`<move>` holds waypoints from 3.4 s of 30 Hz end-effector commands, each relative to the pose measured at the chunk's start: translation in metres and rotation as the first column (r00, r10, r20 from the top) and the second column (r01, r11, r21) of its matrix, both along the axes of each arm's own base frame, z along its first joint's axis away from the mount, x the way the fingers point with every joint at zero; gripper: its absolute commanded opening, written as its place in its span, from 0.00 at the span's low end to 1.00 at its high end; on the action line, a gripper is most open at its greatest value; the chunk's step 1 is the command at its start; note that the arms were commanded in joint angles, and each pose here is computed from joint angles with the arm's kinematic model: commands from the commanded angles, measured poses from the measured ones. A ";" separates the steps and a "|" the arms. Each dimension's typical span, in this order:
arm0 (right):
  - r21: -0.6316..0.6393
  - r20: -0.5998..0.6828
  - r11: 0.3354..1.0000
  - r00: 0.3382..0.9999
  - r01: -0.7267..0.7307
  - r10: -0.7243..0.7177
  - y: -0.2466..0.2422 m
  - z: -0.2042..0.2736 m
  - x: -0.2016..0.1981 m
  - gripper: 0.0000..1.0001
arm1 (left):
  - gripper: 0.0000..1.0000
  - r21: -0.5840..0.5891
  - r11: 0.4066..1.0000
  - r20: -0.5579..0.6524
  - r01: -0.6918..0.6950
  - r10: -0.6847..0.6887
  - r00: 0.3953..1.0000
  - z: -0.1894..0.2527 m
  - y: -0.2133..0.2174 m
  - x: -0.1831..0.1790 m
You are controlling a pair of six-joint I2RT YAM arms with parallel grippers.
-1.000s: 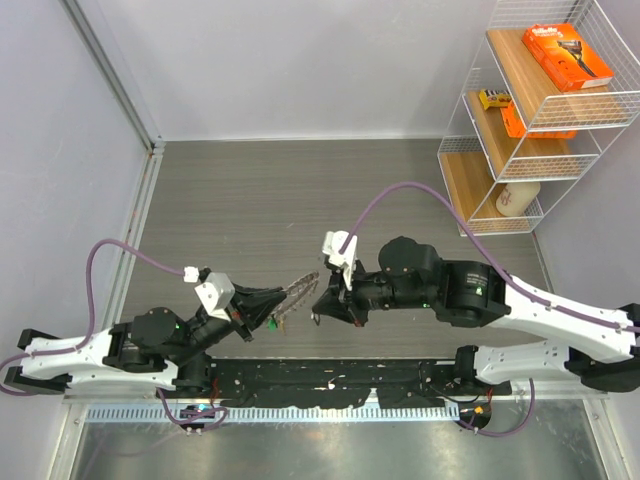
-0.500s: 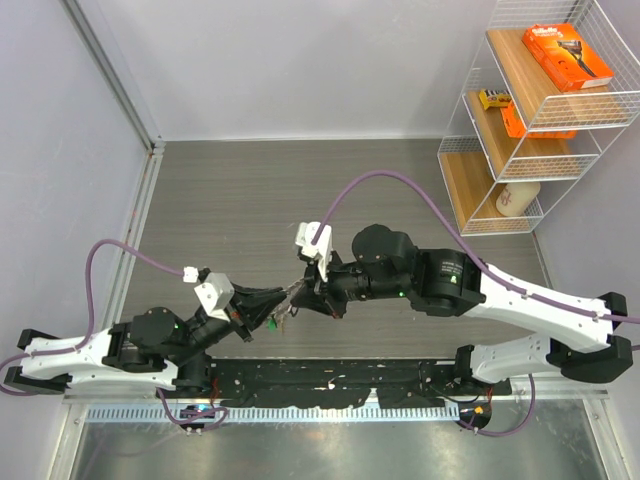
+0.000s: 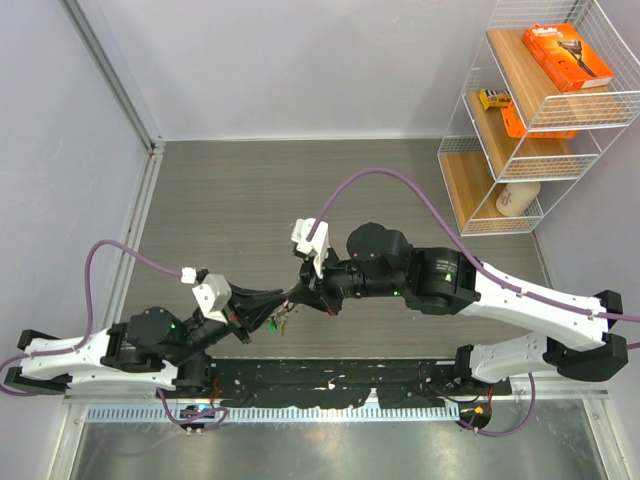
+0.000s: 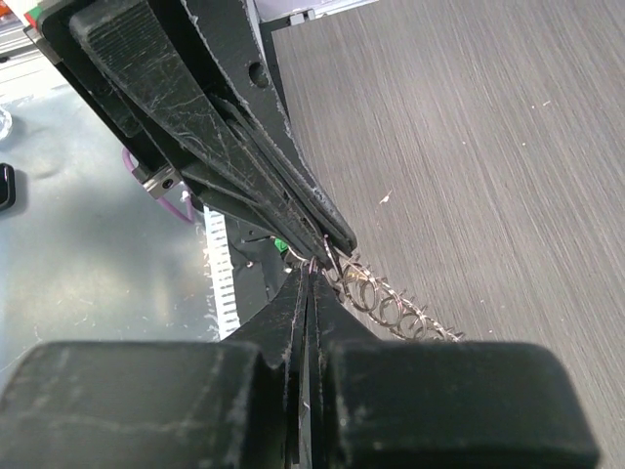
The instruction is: Put the keys on the keyring
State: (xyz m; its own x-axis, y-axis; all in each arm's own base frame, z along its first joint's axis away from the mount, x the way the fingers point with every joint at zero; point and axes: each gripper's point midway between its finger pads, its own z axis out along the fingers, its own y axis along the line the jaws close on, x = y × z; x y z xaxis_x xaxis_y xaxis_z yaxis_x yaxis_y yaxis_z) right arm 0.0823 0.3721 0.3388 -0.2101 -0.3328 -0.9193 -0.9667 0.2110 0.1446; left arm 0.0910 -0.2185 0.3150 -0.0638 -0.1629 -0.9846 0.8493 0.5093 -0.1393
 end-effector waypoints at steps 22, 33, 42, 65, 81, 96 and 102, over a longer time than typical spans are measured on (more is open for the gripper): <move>0.091 -0.021 0.991 0.995 0.094 -0.093 -0.003 0.019 0.017 0.05 | 0.00 -0.194 0.976 0.050 0.097 -0.089 0.995 0.047 0.008 -0.015; 0.150 -0.017 0.984 0.995 0.095 -0.094 -0.024 0.031 0.010 0.32 | 0.00 -0.225 0.968 0.061 0.113 -0.102 0.993 0.053 0.009 -0.018; 0.113 0.075 0.993 0.997 -0.021 0.013 -0.029 0.046 -0.003 0.39 | 0.00 -0.245 0.963 0.031 0.110 -0.106 0.994 0.057 0.004 -0.018; -0.059 0.374 0.975 0.901 -0.212 0.219 -0.013 0.039 -0.035 0.40 | 0.00 -0.272 0.949 0.017 0.162 -0.164 0.986 0.062 0.004 -0.028; 0.017 0.432 0.972 0.879 -0.234 0.204 -0.009 0.065 -0.039 0.42 | 0.00 -0.279 0.939 0.029 0.200 -0.200 0.979 0.061 0.005 -0.034; 0.023 0.449 0.977 0.875 -0.213 0.180 0.001 0.069 -0.034 0.43 | 0.00 -0.298 0.925 0.043 0.237 -0.235 0.971 0.065 0.006 -0.041; 0.012 0.446 0.977 0.876 -0.213 0.186 0.005 0.063 -0.033 0.43 | 0.00 -0.304 0.921 0.043 0.245 -0.243 0.969 0.066 0.007 -0.042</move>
